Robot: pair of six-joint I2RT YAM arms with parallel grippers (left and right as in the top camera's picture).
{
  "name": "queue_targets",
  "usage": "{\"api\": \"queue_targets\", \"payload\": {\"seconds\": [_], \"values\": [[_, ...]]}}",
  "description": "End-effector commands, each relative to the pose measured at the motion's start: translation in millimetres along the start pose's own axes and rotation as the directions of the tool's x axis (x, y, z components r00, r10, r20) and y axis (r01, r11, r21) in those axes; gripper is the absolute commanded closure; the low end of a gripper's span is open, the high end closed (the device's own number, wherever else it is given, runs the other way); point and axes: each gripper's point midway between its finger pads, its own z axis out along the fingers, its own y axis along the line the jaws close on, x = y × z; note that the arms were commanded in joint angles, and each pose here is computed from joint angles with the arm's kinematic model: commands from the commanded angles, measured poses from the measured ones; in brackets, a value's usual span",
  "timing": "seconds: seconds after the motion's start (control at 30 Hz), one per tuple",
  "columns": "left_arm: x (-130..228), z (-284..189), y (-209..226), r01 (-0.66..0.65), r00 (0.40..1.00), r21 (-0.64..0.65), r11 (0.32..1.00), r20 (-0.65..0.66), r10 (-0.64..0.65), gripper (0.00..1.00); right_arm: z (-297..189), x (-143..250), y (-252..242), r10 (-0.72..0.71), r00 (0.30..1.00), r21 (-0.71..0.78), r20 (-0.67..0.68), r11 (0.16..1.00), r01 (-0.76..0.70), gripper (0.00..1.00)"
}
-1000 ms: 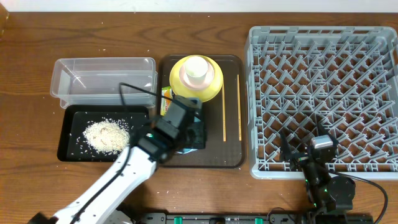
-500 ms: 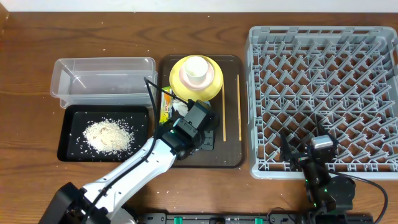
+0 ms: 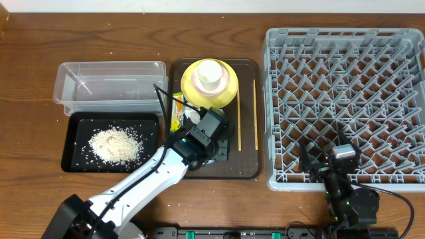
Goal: Sort waste into correct bins and load items into the dishwasher rack
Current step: 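Return the empty blue bowl to the brown tray and release, then grasp the yellow snack wrapper with the left gripper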
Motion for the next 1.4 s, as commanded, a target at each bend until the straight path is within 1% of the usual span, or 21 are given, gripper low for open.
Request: {"api": "queue_targets", "payload": {"seconds": [0.0,0.1,0.2,0.33,0.57,0.73,0.8,0.97,1.13,1.27,1.37], "values": [[-3.3,-1.7,-3.0,0.006,1.000,0.004,1.000,0.007,-0.006,0.75,0.2,1.5,1.5,-0.011,1.000,-0.004,-0.005,1.000,0.011,0.01],[-3.6,-2.0,-3.0,0.006,1.000,0.004,1.000,0.008,-0.006,0.64,0.2,1.5,1.5,-0.011,1.000,-0.004,-0.005,1.000,0.011,0.01],[-7.8,-4.4,-2.6,0.004,1.000,0.003,1.000,0.023,-0.004,0.62,0.2,1.5,1.5,-0.011,1.000,-0.004,-0.005,1.000,0.011,0.01],[-26.5,-12.9,7.4,0.003,0.996,-0.034,0.999,0.084,0.000,0.62,0.2,1.4,1.5,-0.011,1.000,-0.004,-0.005,1.000,0.011,0.01],[-57.2,-33.3,50.2,0.071,0.980,-0.142,0.987,0.193,-0.042,0.62,0.2,1.4,1.5,-0.011,1.000,-0.004,-0.005,1.000,0.011,0.01],[-62.2,-40.3,93.2,0.138,0.974,-0.266,0.954,0.213,-0.081,0.62,0.2,1.5,1.5,-0.011,1.000,-0.004,-0.005,1.000,0.011,0.01],[-61.9,-39.9,102.6,0.143,0.975,-0.285,0.948,0.206,-0.086,0.62,0.2,1.4,1.5,-0.011,1.000,-0.004,-0.005,1.000,0.011,0.01],[-55.8,-29.5,113.6,0.151,0.980,-0.318,0.936,0.175,-0.099,0.65,0.2,1.5,1.5,-0.011,1.000,-0.004,-0.005,1.000,0.011,0.01],[-57.2,-13.5,119.2,0.133,0.984,-0.347,0.928,0.156,-0.082,0.66,0.2,1.5,1.5,-0.011,1.000,-0.004,-0.005,1.000,0.011,0.01],[-59.8,-2.4,122.1,0.119,0.986,-0.361,0.925,0.151,-0.068,0.73,0.2,1.5,1.5,-0.011,1.000,-0.004,-0.005,1.000,0.011,0.01],[-63.2,1.7,125.2,0.122,0.984,-0.376,0.918,0.163,-0.064,0.73,0.2,1.5,1.5,-0.011,1.000,-0.004,-0.005,1.000,0.011,0.01]]}}
